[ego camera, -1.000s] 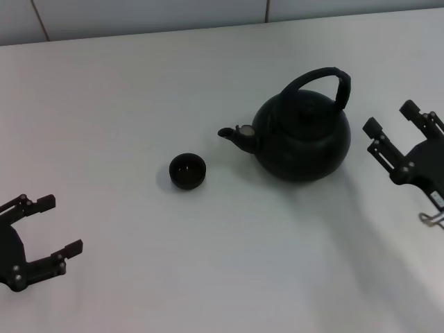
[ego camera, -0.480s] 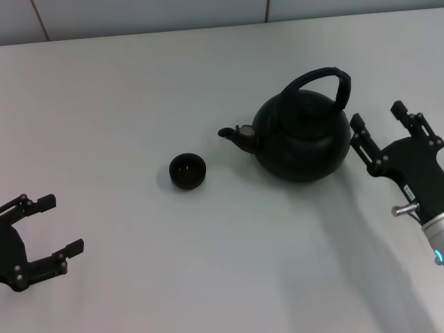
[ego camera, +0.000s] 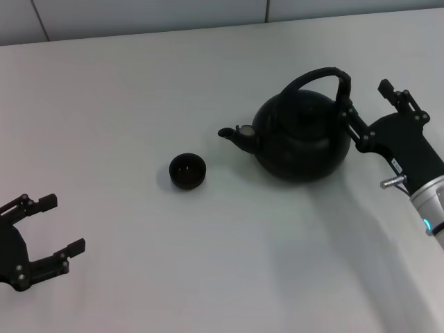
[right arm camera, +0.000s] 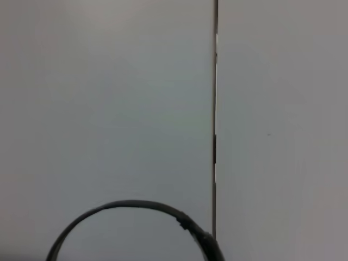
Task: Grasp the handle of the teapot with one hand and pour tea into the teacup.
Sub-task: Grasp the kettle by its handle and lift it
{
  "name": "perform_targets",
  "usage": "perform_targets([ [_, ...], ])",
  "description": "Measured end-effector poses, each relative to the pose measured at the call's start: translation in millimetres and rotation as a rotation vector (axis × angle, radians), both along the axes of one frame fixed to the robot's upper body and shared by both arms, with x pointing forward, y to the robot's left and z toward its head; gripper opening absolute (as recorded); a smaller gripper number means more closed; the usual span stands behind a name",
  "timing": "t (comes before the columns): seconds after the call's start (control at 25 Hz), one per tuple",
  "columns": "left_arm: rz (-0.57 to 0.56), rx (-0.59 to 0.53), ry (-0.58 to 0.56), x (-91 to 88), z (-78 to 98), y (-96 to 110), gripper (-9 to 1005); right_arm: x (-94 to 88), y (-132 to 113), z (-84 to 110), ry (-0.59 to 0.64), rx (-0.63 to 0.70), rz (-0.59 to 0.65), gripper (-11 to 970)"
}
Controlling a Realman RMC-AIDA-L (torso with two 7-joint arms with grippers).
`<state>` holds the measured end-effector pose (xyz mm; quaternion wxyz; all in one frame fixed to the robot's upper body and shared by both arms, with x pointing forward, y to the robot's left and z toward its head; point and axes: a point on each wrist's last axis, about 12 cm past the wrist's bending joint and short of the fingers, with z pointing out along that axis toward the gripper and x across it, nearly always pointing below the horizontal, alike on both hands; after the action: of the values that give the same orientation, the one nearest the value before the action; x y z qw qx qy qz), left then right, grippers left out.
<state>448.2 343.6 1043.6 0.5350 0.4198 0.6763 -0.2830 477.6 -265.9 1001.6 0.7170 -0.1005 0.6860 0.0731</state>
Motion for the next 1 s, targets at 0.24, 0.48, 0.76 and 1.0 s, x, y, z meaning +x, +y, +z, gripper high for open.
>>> perform_targets([
  [0.24, 0.016, -0.008, -0.008, 1.1, 0.8, 0, 834, 11.0, -2, 2.1, 0.012, 0.003, 0.008, 708],
  [0.48, 0.019, -0.012, -0.013, 2.9, 1.8, 0, 834, 21.0, 0, 2.4, 0.039, 0.002, 0.023, 708],
  [0.76, 0.021, -0.021, -0.022, 4.8, 2.6, -2, 834, 23.6, 2, 3.0, 0.04, -0.005, 0.035, 709],
  [1.0, 0.034, -0.032, -0.028, 4.7, 3.2, -2, 834, 22.4, 1, 2.3, 0.042, -0.008, 0.036, 709],
])
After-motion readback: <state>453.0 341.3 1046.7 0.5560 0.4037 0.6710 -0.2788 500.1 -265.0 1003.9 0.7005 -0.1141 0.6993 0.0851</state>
